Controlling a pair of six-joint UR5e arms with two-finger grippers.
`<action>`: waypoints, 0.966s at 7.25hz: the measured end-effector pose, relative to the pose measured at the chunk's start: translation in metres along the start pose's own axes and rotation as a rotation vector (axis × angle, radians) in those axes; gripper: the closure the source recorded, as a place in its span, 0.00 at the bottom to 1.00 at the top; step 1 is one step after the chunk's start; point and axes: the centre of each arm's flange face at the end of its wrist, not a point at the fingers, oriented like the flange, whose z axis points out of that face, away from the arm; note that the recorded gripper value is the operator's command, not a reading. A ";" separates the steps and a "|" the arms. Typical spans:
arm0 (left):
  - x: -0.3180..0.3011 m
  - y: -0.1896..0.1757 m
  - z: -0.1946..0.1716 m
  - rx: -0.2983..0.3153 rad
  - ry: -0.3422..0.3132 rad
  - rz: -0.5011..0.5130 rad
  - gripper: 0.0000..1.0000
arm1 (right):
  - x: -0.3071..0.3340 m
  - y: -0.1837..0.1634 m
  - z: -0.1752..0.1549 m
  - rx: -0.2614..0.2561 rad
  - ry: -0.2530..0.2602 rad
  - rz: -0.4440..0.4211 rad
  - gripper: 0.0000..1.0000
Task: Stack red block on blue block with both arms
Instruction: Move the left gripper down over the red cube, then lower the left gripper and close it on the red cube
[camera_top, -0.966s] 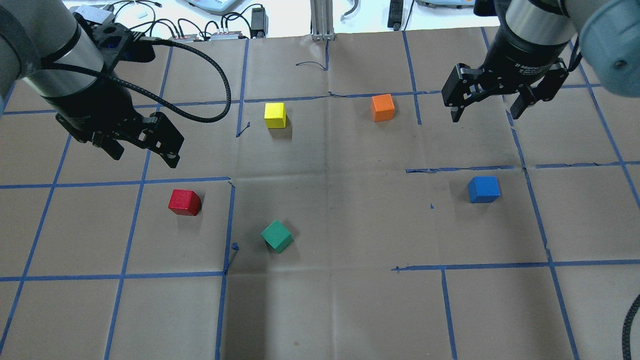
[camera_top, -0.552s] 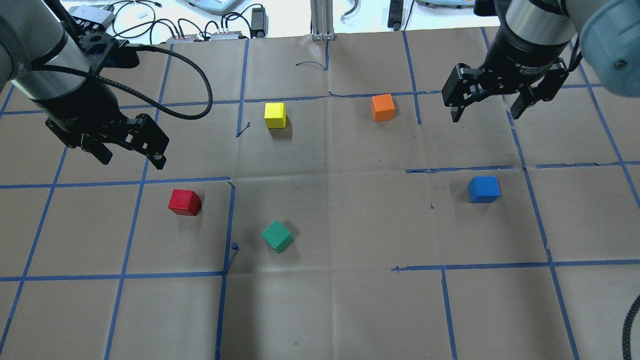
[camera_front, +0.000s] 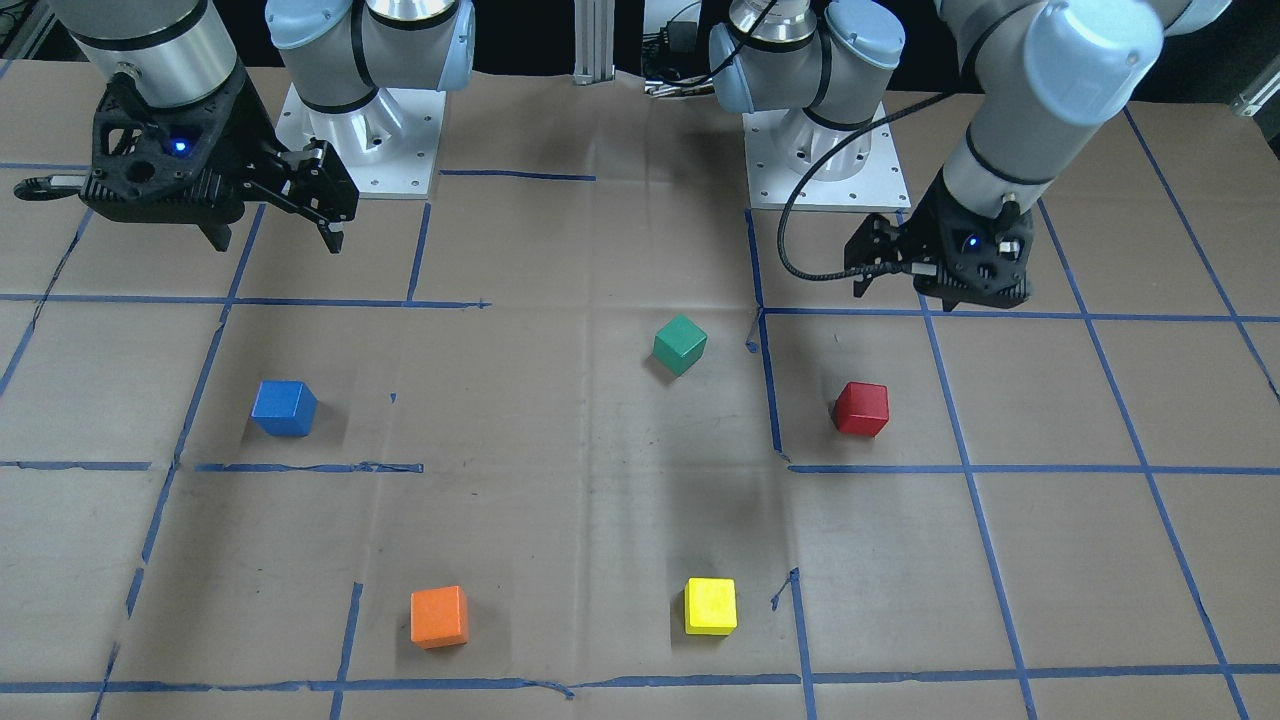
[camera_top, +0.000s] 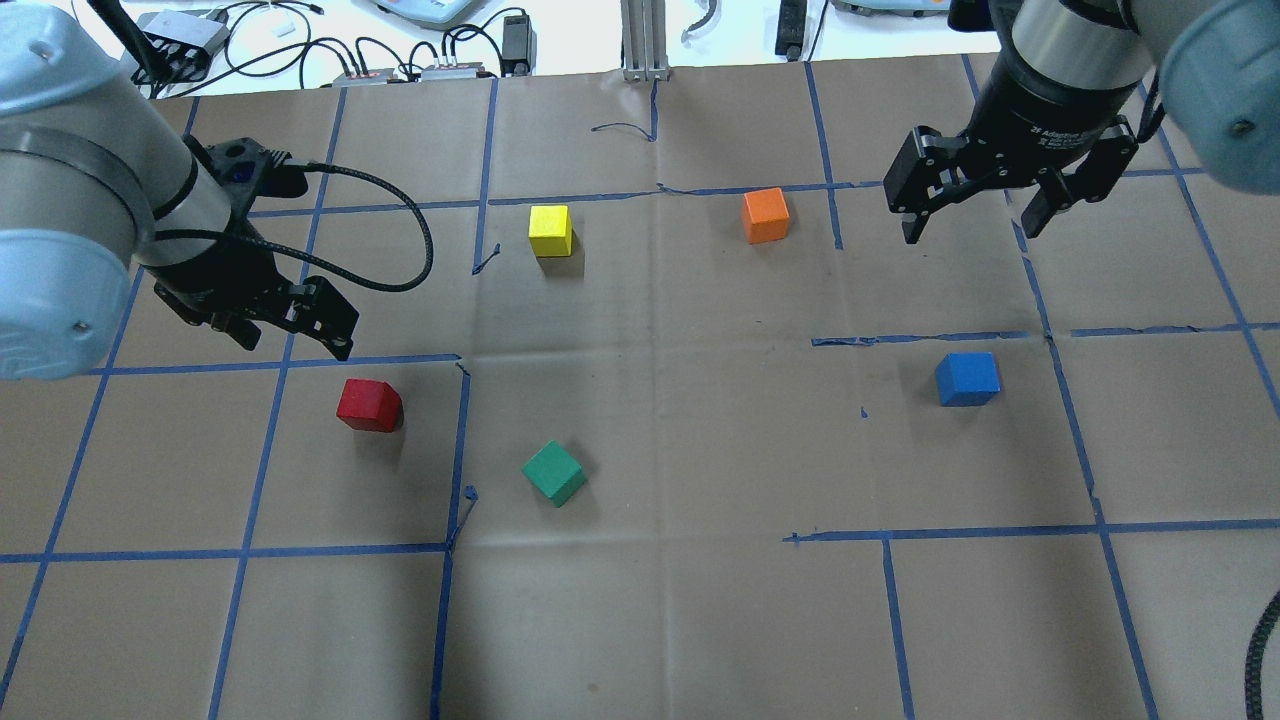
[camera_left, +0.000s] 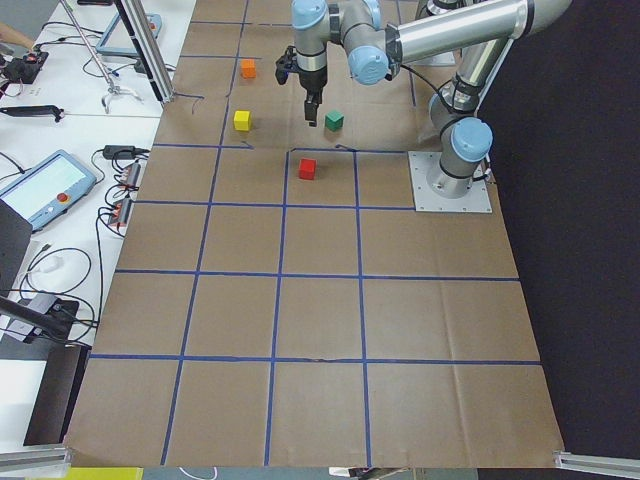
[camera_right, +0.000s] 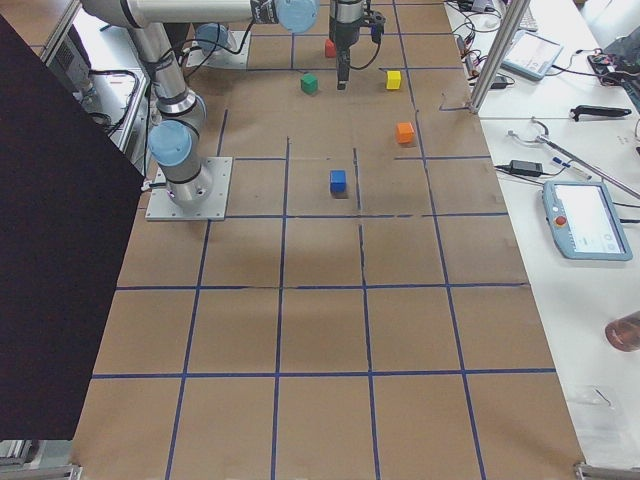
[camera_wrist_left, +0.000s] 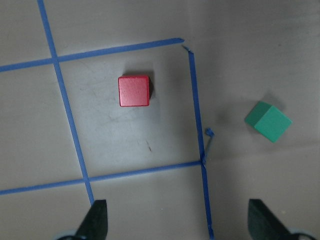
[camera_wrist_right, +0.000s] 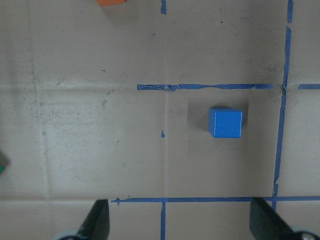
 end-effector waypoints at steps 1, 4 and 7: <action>-0.003 -0.007 0.020 0.009 -0.006 0.027 0.00 | 0.000 0.000 0.000 0.000 0.000 0.000 0.00; -0.016 -0.033 0.070 -0.016 0.003 0.073 0.00 | 0.000 0.000 0.000 0.000 0.000 0.000 0.00; -0.035 -0.048 0.120 -0.074 0.032 0.086 0.00 | 0.000 0.000 0.000 -0.001 0.000 -0.001 0.00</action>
